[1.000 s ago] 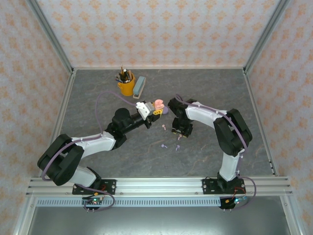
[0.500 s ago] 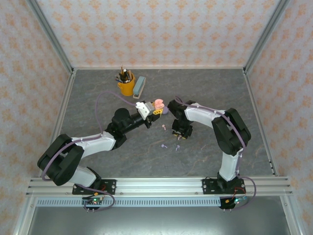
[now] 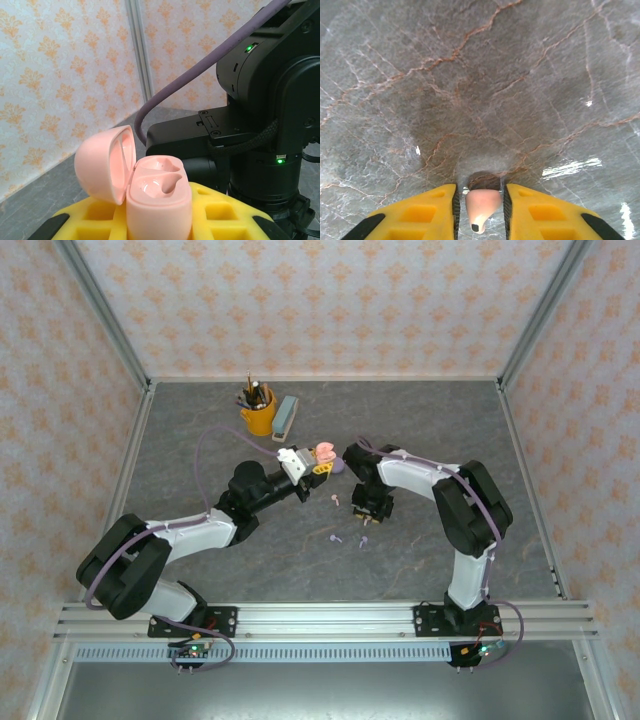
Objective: Insert the wireless bluetooth earbuds into the charging case
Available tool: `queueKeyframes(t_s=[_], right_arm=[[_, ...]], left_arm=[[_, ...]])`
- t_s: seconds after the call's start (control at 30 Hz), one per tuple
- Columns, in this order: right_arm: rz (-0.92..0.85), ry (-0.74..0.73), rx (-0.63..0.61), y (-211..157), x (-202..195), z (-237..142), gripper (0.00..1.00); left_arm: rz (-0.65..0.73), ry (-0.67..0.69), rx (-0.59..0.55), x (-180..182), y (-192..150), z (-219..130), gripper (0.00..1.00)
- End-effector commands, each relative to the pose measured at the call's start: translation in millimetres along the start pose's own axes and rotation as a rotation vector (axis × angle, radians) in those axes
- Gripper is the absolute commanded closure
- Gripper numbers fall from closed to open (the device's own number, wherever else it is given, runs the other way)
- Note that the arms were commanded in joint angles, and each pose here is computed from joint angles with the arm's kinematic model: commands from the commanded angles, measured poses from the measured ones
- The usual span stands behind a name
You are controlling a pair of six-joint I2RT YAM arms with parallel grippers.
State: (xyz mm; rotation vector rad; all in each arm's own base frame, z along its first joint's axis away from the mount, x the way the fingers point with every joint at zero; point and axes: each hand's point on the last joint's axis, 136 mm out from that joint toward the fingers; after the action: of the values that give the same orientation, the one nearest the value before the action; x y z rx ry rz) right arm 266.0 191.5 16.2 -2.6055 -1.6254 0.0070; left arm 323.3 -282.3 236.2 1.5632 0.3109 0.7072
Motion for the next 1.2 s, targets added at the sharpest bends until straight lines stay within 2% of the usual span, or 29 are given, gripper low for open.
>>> queueKeyframes(t_s=[0.0, 0.5, 0.97, 1.03, 1.17], right_arm=[[0.001, -0.095, 0.000, 6, -22, 24, 0.73], [-0.070, -0.025, -0.005, 6, -19, 17, 0.83], [-0.233, 0.223, -0.087, 5, 7, 0, 0.85], [-0.241, 0.212, -0.082, 5, 6, -1, 0.85], [-0.235, 0.082, -0.074, 10, -10, -2, 0.78]], left_arm=[[0.035, -0.019, -0.063, -5, 23, -3, 1.00], [0.030, -0.032, -0.041, -7, 21, -4, 1.00], [0.037, -0.040, -0.027, -9, 19, -4, 1.00], [0.036, -0.039, -0.025, -9, 19, -5, 1.00], [0.036, -0.038, -0.026, -9, 20, -5, 1.00]])
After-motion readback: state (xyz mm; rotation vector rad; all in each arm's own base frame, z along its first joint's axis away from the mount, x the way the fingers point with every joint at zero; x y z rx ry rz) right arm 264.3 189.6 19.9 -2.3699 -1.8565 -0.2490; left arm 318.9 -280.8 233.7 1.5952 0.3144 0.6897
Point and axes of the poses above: each hand's point on the last joint's axis, 136 mm out from that joint toward the fingers, its own z axis out along the fingers, its own x axis along the line the jaws close on, y = z × x, and after that the axes turned 6 degrees about z, right-handed
